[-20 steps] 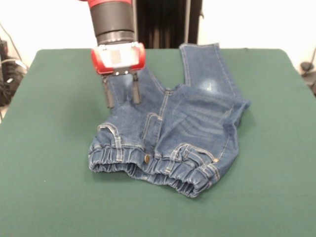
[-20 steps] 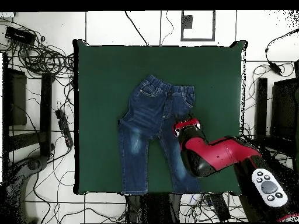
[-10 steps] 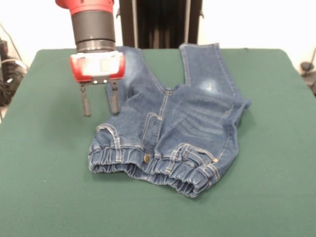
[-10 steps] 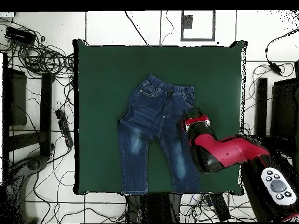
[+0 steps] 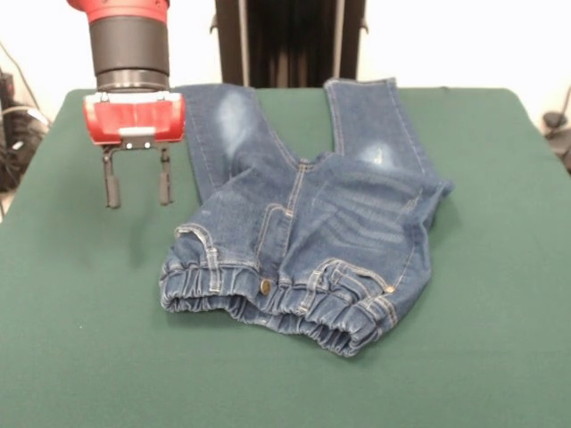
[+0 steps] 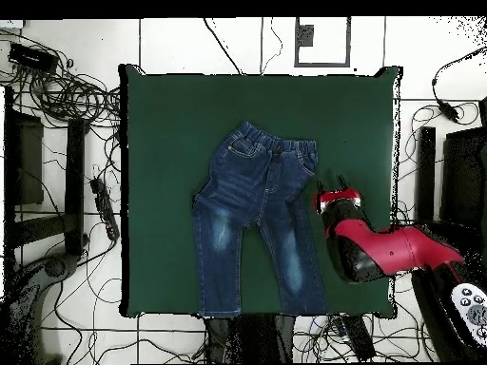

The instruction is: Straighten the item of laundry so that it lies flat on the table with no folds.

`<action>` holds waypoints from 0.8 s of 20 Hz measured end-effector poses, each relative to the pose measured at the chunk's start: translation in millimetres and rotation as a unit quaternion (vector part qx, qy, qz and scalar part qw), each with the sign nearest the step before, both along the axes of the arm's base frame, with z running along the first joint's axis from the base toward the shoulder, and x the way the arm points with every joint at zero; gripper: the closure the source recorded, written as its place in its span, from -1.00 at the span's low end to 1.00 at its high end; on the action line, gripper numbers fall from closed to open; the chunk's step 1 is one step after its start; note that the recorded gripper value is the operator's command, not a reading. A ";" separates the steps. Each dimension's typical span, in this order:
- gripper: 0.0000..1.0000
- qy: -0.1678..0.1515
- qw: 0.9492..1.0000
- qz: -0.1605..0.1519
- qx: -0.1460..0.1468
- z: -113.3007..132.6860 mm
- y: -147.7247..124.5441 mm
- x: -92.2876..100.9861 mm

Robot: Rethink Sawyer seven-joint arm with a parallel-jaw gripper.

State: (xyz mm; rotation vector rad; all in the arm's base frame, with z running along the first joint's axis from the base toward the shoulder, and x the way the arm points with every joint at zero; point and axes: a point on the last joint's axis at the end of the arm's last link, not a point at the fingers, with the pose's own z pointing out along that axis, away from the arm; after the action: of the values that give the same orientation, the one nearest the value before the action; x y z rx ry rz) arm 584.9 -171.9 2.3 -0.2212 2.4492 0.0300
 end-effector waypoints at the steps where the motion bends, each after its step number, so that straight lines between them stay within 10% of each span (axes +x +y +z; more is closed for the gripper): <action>1: -1.00 0.000 1.000 -0.002 0.001 0.4 -1.2 1.0; 16: -1.00 -0.035 0.998 0.053 0.007 9.3 29.0 26.1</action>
State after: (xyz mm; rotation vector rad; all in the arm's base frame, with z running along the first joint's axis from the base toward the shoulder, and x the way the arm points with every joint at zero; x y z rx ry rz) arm 611.0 -142.9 11.6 -0.3387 2.3658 0.0851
